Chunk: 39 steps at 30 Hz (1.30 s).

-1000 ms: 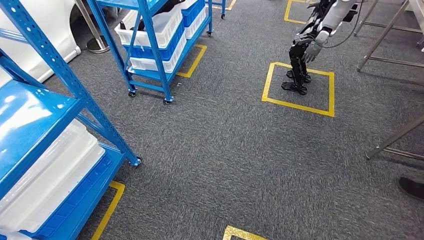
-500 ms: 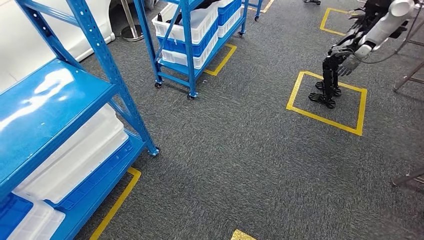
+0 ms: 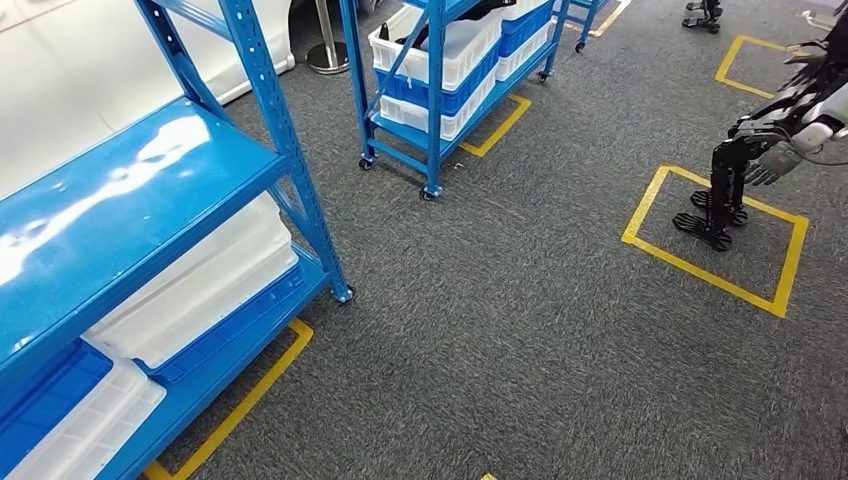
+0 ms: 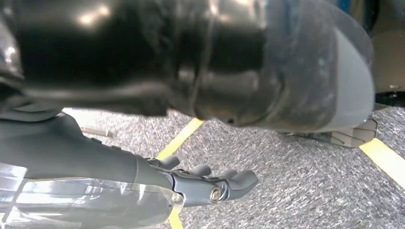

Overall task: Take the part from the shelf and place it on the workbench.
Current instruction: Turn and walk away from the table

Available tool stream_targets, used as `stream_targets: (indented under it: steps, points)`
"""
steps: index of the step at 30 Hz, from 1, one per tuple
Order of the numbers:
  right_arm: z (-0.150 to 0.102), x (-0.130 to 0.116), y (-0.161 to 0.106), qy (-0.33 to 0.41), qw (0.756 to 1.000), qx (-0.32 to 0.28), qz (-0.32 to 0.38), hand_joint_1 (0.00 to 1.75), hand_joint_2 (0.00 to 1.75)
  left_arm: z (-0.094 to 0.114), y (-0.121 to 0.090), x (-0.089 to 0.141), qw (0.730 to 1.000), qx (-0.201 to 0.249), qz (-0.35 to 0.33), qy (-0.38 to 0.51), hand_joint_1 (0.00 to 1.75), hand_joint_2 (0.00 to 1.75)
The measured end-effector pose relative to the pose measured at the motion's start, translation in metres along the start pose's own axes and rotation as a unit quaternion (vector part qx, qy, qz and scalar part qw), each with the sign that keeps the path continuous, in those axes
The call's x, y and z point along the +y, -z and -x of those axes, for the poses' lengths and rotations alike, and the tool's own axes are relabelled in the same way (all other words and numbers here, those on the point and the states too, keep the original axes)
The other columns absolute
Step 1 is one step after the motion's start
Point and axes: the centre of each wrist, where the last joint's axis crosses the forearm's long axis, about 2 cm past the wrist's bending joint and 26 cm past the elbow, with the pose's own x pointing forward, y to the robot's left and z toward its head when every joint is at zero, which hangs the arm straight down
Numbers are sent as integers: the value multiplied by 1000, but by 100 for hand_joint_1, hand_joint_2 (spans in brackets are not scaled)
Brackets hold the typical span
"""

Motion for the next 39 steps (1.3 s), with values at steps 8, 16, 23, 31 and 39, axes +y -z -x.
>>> stream_targets:
  steps: [8, 16, 23, 31, 39]
  points:
    - [2, 1, 0, 0, 1000, 2, -2, 0, 0, 0, 0, 0, 1000, 0, 0, 0, 0, 0]
    - [-1, 1, 0, -2, 1000, 0, -4, 0, 0, 0, 0, -1, 1000, 1, -2, -1, 0, 0]
    - [2, 0, 0, -6, 1000, 5, -3, 0, 0, -1, 0, -2, 1000, 3, -4, -3, 0, 0]
    - [-1, 0, 0, -7, 1000, 3, -5, 0, 0, 0, -1, -2, 1000, 6, -7, -5, 0, 0]
    - [2, 1, 0, -8, 1000, 6, -8, 0, 0, -1, 0, -2, 1000, 6, -9, -8, 0, 0]
